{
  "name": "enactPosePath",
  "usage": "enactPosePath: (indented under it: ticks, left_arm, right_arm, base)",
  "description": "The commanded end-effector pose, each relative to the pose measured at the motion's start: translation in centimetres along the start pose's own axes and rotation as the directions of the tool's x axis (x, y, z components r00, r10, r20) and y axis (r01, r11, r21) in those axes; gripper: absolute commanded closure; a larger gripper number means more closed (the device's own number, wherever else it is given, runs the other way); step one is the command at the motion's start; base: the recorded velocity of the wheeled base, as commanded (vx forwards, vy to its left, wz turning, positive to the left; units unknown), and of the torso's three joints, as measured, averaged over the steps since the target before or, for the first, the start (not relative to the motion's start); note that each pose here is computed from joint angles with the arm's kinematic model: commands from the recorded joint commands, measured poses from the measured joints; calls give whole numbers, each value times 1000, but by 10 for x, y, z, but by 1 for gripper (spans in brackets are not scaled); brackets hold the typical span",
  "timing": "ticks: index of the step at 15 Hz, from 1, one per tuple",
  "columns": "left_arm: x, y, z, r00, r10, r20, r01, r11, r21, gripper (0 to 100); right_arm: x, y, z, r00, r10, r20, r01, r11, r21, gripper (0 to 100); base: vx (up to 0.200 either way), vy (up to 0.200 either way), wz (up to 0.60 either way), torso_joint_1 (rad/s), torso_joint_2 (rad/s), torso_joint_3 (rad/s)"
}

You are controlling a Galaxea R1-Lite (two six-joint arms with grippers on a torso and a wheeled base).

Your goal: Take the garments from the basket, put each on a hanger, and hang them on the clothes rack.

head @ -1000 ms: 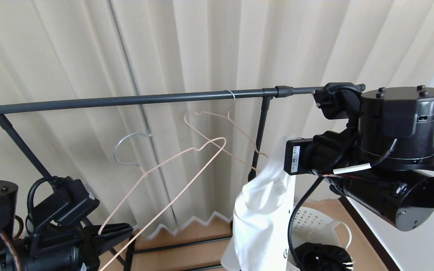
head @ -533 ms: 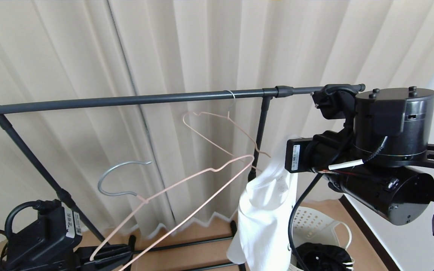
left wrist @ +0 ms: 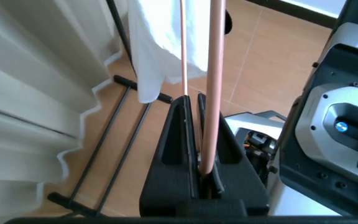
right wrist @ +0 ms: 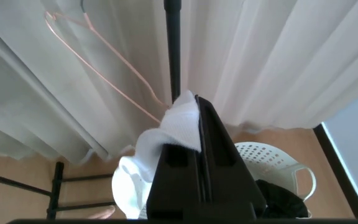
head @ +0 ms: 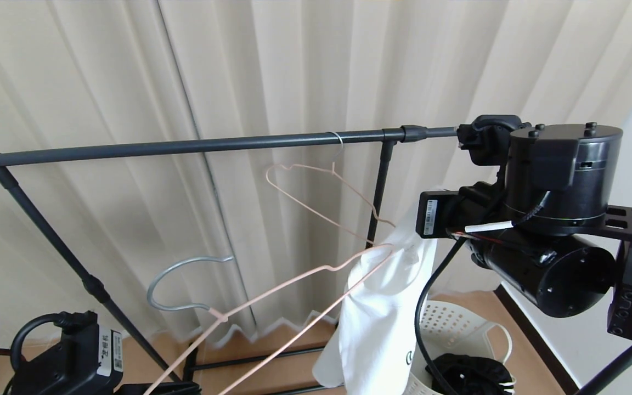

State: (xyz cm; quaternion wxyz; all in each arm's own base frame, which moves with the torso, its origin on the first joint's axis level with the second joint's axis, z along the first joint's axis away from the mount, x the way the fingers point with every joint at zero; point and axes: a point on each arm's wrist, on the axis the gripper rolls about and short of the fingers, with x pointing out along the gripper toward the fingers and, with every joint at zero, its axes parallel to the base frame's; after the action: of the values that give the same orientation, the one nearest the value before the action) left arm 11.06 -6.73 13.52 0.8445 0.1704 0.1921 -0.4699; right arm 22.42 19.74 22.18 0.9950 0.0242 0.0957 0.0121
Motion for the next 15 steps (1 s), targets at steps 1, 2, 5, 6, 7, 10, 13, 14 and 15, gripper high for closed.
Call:
enactPosePath:
  ticks: [1,2,5,6,7,10,13,14,15]
  left_arm:
    - [5,-1,3,1000,-28,-6,28,999,-31,100]
    - [8,-1,4,999,-41,-9,40,998,-48,100]
    - [12,-1,10,998,-57,-2,57,996,-72,100]
    - [14,-1,12,998,-68,-2,68,995,-76,100]
    - [17,-1,15,997,-82,-4,82,993,-82,100]
    - [26,-1,17,994,-110,-23,107,990,-88,100]
    - [32,1,21,993,-115,-21,112,988,-110,100]
    - [35,3,25,994,-107,-6,105,986,-128,100]
    - [36,4,26,995,-103,1,102,986,-135,100]
  right_arm:
    - [6,7,-8,1000,4,-4,-4,1000,-8,100]
    - [5,8,-9,1000,9,-6,-9,1000,-10,100]
    - [6,10,-11,1000,11,-11,-11,1000,-15,100]
    - [6,10,-11,1000,13,-10,-13,1000,-12,100]
    - [8,12,-13,1000,12,-15,-12,1000,-15,100]
    - [17,18,-19,1000,13,3,-13,1000,-4,100]
    - [18,19,-20,1000,9,5,-9,1000,-3,100]
    - [18,19,-20,1000,9,5,-9,1000,-3,100]
    - [18,19,-20,1000,8,4,-8,1000,-4,100]
  base:
    - [0,0,0,0,0,0]
    - [0,0,0,0,0,0]
    - [0,0,0,0,0,0]
    - [0,0,0,0,0,0]
    - [0,0,0,0,0,0]
    - [0,0,0,0,0,0]
    - [0,0,0,0,0,0]
    - [0,0,0,0,0,0]
    - [0,0,0,0,0,0]
